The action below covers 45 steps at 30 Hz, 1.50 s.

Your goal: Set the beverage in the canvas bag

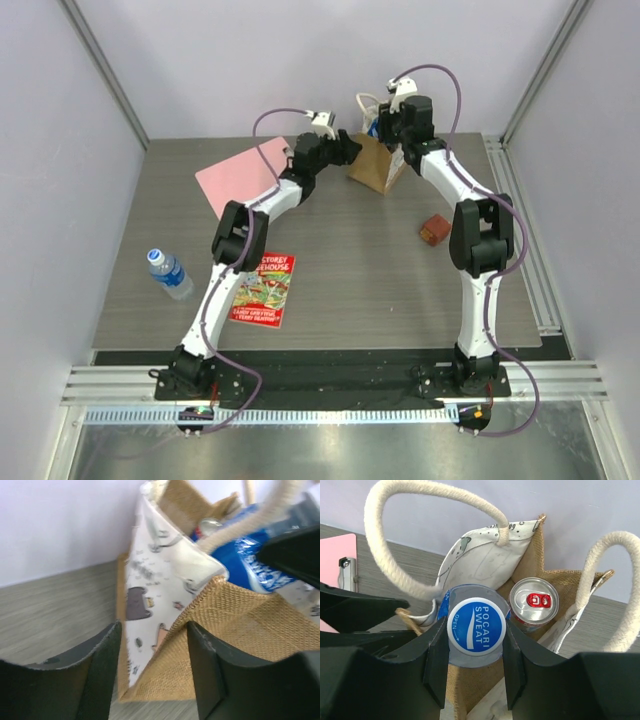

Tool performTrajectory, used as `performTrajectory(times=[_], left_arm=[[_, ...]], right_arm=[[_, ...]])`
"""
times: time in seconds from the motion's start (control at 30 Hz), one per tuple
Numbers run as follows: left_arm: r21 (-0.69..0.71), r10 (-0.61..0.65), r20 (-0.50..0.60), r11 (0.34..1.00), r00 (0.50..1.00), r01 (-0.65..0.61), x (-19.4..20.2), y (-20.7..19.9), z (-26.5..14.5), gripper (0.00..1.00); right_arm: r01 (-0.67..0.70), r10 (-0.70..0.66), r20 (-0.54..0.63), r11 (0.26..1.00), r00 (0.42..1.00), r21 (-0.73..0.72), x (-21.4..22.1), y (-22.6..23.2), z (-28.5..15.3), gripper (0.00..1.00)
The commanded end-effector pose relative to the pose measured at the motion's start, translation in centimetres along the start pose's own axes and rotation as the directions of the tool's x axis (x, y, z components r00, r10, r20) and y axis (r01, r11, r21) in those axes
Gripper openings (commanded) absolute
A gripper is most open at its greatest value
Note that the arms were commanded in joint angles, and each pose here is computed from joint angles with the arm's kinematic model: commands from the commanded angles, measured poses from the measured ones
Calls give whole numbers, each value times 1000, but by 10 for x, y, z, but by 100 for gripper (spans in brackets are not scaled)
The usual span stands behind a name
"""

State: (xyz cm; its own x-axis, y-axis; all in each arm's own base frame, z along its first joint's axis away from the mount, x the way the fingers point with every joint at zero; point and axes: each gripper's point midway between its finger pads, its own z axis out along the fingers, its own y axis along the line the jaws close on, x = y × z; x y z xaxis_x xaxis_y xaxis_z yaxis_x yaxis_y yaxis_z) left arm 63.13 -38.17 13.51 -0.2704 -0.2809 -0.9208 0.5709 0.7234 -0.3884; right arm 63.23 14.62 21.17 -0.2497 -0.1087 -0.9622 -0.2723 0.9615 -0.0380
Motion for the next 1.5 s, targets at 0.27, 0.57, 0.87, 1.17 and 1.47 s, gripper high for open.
performTrajectory(times=[0.27, 0.57, 0.87, 1.17, 1.47], left_arm=[[292, 55, 113, 952, 992, -86, -26, -84, -14, 0], [351, 13, 51, 936, 999, -30, 8, -111, -32, 0], [368, -10, 40, 930, 999, -5, 20, -115, -38, 0], [379, -11, 45, 926, 999, -7, 19, -119, -43, 0], [355, -25, 113, 935, 993, -17, -10, -124, -57, 49]], right_arm=[[2, 2, 319, 1000, 948, -12, -128, -3, -13, 1], [18, -11, 292, 1000, 957, -21, -107, -2, 10, 1], [9, 8, 324, 999, 946, -53, -99, 7, 30, 1], [15, 3, 293, 998, 956, -60, -78, 17, 43, 27], [13, 2, 321, 999, 947, -44, -111, 14, 19, 63]])
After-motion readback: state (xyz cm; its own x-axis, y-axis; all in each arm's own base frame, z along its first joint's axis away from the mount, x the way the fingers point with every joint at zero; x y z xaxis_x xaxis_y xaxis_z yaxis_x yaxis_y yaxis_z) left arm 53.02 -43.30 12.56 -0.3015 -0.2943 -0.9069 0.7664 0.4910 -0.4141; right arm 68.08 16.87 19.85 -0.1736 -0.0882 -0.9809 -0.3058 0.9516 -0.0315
